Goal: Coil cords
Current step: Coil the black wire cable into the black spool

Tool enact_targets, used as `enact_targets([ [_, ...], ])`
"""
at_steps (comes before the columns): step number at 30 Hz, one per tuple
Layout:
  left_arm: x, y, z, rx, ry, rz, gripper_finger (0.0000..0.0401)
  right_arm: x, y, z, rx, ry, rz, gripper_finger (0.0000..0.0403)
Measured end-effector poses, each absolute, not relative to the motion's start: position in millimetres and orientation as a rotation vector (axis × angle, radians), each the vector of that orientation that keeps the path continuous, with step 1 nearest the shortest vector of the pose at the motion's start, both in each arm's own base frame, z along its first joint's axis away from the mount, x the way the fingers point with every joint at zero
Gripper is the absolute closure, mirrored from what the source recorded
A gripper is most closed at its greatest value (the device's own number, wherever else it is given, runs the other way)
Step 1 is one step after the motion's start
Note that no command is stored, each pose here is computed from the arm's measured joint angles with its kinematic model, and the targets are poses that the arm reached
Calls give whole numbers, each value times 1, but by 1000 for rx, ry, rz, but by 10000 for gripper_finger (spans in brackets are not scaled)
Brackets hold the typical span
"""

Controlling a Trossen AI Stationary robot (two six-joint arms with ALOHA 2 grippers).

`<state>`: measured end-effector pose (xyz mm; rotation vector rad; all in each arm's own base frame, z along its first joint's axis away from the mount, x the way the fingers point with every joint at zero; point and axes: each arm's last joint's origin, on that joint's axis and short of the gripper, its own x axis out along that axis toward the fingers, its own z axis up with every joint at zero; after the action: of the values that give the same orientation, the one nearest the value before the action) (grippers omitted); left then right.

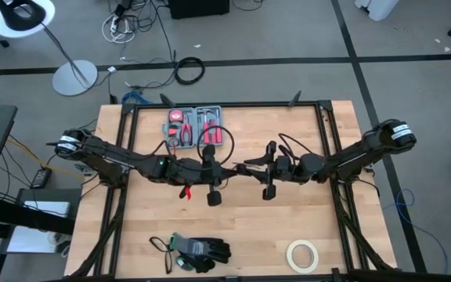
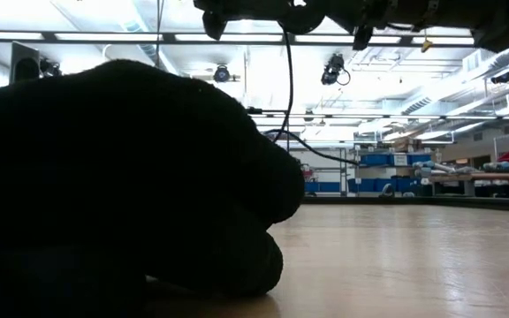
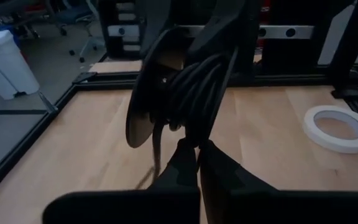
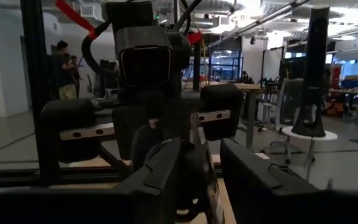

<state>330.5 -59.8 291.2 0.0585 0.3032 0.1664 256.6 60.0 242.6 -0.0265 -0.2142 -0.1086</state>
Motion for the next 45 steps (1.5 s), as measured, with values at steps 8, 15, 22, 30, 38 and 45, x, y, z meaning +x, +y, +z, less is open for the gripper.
enact_targets([
  [8, 329, -58, 288, 47, 346, 177, 400, 230, 62, 270, -47, -223, -89, 286],
  [15, 330, -54, 295, 12, 413, 98, 400, 217, 63, 261, -22, -25, -125, 290],
  [22, 333, -55, 326, 33, 390, 74, 400, 229, 65, 235, 37, 125, -130, 290],
  [30, 336, -55, 342, 41, 304, 73, 400, 250, 64, 222, -18, 63, -189, 290],
  [38, 337, -55, 344, 58, 274, 79, 401, 264, 62, 211, -50, 16, -200, 290],
  [45, 338, -55, 345, 55, 259, 80, 401, 277, 62, 214, -85, 4, -210, 290],
])
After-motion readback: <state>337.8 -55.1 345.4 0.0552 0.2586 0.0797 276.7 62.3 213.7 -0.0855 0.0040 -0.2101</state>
